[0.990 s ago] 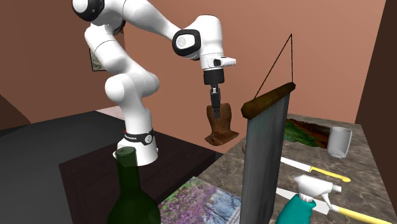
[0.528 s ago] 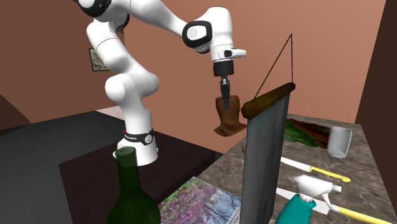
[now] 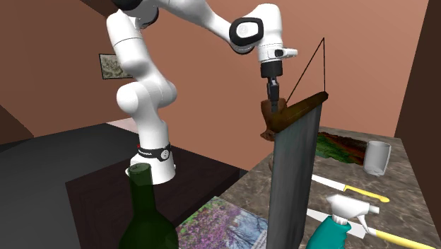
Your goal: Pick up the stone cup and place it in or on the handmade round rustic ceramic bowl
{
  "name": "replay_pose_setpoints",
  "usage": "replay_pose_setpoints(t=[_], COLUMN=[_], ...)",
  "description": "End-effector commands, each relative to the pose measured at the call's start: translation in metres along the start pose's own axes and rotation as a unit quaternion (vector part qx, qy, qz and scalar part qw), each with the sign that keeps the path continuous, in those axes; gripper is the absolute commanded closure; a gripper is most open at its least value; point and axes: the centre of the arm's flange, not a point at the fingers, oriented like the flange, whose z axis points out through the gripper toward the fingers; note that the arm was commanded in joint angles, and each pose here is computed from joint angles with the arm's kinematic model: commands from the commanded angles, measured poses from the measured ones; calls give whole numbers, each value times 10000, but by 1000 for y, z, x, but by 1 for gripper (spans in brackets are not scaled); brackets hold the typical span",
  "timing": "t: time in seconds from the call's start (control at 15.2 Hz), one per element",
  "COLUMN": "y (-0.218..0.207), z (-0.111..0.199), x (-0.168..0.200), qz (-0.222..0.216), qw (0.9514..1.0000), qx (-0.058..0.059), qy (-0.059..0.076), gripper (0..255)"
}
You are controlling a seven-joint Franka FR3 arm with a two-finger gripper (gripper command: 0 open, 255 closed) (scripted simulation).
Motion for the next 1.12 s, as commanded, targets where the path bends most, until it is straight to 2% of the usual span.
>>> replay_pose_setpoints(t=[0.0, 0.26, 1.06], y=[-17, -41, -46], z=[-3, -9, 54], x=[26, 64, 56], qz=[5, 5, 5], qw=[10000, 10000, 10000], qx=[8, 8, 8], qy=[8, 8, 8], gripper=[255, 255, 255])
